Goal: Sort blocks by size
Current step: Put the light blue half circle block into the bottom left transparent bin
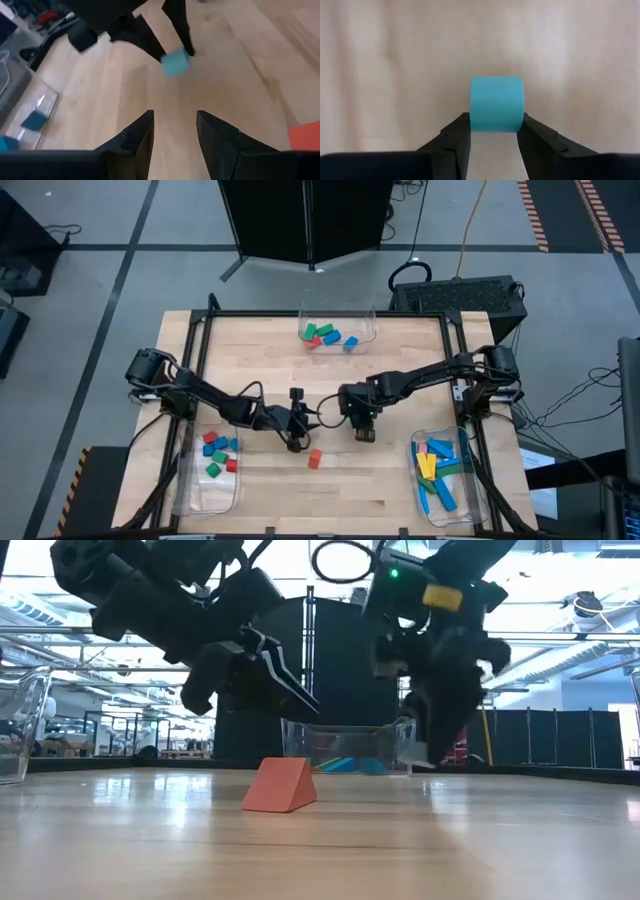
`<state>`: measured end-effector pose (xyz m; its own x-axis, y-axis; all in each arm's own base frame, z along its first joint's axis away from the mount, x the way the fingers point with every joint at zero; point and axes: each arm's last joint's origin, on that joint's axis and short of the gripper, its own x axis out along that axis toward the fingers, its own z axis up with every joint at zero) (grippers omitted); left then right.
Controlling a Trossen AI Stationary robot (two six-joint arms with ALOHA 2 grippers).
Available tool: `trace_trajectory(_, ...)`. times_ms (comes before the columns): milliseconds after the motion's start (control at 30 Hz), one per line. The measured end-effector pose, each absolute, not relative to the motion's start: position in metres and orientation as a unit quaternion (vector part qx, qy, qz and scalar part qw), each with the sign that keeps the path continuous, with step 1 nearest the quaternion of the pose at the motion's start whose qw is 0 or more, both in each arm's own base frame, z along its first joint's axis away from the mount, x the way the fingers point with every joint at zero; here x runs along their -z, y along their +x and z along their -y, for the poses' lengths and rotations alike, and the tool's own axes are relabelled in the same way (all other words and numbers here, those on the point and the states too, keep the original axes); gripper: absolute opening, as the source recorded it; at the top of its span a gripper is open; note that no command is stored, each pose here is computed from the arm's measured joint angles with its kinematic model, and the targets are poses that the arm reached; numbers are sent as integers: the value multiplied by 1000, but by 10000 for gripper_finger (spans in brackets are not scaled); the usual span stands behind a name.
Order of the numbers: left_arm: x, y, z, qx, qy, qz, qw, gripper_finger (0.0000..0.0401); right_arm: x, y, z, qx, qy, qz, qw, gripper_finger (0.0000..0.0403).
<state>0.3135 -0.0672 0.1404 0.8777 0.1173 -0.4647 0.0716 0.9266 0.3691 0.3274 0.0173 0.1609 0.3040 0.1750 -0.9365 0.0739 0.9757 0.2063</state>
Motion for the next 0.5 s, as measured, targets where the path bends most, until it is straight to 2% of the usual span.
trace_trajectory(167,-144,315,72,10,220,-224,949,150,-166,338,-21,-90,136,-540,825,131)
trace_trajectory(333,-147,315,80,73,267,-197,940,150,-173,349,-24,-132,147,-483,853,132)
trace_trajectory(500,-146,316,82,76,275,-188,940,150,-180,357,-25,-152,146,-435,875,132)
